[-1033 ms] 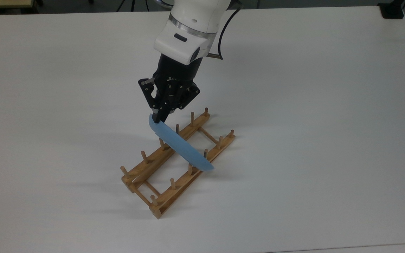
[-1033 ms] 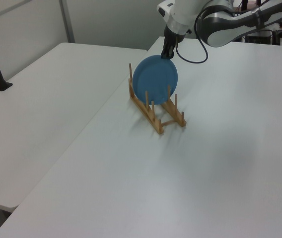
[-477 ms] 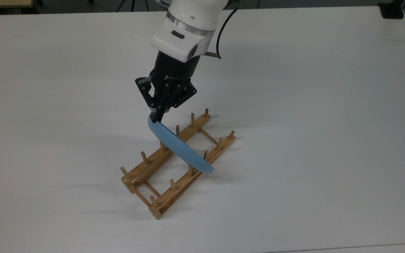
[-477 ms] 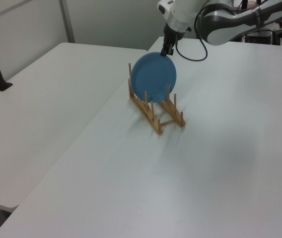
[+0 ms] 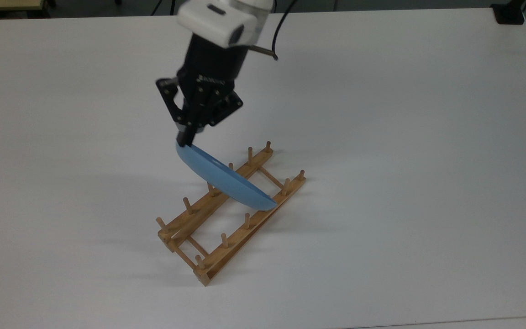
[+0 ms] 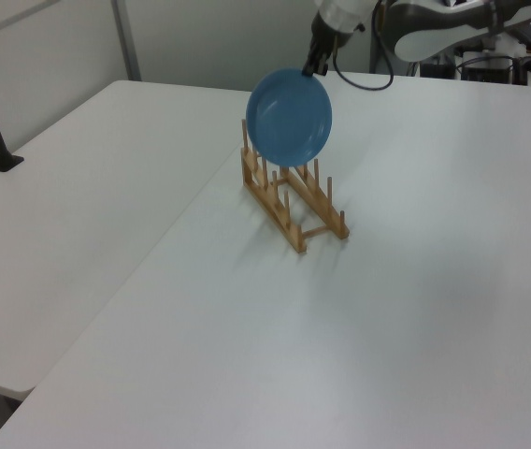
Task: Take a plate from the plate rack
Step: 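Lift the blue plate up out of the wooden rack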
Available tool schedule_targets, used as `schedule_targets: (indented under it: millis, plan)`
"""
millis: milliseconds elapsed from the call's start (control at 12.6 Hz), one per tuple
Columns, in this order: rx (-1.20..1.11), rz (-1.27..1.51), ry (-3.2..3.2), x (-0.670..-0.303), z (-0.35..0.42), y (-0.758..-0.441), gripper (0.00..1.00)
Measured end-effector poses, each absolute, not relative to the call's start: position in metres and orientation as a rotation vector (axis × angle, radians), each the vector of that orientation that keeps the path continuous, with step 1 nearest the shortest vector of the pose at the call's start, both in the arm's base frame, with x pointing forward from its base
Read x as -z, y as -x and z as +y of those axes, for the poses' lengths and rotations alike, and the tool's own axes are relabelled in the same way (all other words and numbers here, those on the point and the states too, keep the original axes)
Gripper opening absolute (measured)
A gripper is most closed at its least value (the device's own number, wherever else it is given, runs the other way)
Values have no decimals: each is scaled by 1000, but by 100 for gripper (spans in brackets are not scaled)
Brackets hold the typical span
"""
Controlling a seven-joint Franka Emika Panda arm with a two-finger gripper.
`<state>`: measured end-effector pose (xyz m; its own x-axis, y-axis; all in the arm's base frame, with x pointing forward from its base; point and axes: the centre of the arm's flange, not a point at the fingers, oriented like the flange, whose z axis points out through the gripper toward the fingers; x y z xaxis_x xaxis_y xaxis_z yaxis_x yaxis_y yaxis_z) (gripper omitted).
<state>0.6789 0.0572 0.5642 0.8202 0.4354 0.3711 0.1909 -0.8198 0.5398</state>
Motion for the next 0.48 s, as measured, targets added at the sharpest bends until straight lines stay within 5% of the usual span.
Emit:
schedule_targets:
  millis: [477]
  plan:
    - [-675,302,-2661,-580,4,-671,4]
